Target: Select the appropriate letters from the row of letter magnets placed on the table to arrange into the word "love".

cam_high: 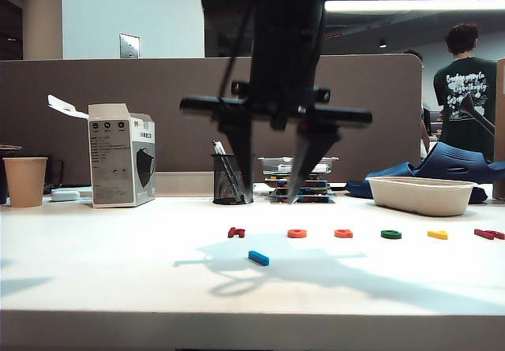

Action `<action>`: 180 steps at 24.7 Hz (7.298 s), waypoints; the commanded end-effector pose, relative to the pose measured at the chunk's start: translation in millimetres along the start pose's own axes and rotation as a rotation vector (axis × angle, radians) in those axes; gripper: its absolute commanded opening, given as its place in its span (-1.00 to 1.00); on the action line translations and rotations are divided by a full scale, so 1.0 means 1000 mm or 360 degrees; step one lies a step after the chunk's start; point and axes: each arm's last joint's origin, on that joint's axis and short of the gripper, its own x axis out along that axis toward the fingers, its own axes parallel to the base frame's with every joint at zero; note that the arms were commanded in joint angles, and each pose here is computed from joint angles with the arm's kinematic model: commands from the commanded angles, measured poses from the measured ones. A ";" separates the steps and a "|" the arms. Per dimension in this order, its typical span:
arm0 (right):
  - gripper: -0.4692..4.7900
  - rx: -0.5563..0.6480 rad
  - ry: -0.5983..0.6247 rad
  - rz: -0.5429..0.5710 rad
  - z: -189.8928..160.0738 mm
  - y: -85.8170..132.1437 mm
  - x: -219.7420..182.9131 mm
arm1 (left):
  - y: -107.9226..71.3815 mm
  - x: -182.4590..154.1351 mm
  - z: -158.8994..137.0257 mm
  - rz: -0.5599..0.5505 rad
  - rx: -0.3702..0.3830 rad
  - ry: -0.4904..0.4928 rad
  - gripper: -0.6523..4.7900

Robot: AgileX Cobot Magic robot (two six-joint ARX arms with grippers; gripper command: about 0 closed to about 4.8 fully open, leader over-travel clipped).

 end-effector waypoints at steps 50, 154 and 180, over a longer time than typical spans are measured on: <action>-0.26 -0.0008 -0.0051 -0.0010 0.060 -0.049 0.071 | 0.000 -0.002 -0.001 0.0006 0.0003 0.0015 -0.78; -0.10 -0.0264 0.0204 -0.0307 -0.032 -0.021 0.058 | 0.001 -0.002 -0.003 0.0012 -0.0005 0.0038 -0.78; 0.02 -0.0478 0.0032 -0.0263 0.070 -0.095 -0.003 | 0.001 -0.002 -0.003 0.0014 -0.0004 0.0038 -0.78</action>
